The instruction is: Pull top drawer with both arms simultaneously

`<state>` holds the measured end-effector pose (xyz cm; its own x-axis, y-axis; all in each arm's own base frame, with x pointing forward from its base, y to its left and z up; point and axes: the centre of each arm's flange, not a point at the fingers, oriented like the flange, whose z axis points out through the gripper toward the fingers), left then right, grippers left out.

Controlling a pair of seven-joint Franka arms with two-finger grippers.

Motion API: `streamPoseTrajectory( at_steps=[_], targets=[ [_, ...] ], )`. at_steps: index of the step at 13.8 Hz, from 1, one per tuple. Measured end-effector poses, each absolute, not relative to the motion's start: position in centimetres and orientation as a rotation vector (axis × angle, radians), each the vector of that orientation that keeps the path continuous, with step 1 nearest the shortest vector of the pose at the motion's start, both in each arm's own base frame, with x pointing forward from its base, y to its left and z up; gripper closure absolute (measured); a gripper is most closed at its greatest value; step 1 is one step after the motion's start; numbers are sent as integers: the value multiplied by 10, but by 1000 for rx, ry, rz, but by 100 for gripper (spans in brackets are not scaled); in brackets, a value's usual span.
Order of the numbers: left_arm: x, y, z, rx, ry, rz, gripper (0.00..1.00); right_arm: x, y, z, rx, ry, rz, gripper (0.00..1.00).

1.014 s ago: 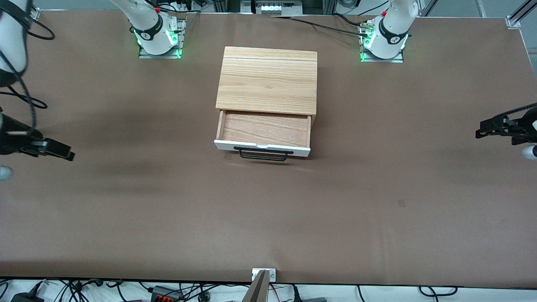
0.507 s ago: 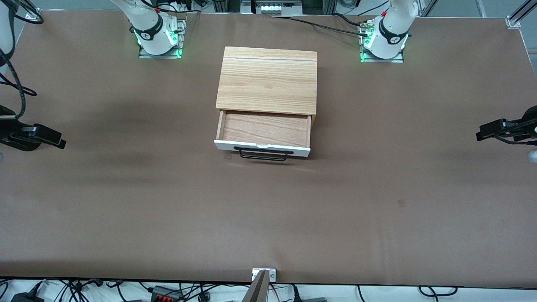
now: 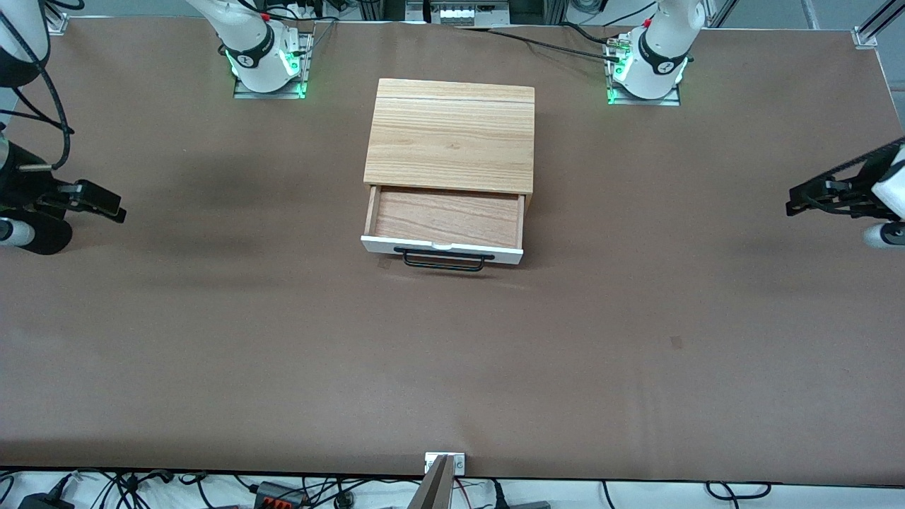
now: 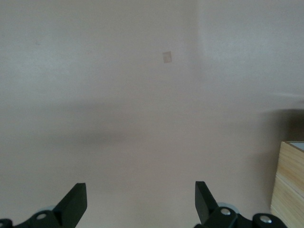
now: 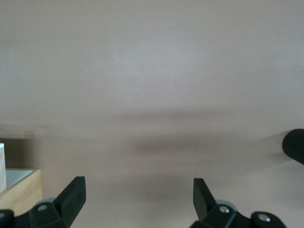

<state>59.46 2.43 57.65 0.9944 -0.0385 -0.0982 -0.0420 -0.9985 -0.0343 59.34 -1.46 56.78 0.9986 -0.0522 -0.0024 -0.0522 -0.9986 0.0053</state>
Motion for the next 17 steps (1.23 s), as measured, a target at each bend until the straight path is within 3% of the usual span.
streamPoseTrajectory(
  at_steps=[3,17],
  targets=[
    [577,19,570,-3082,66,138,0,575,-15,556,3137,-81,7,0],
    [574,23,578,-3088,46,108,0,578,-25,565,3133,-104,66,0]
  ],
)
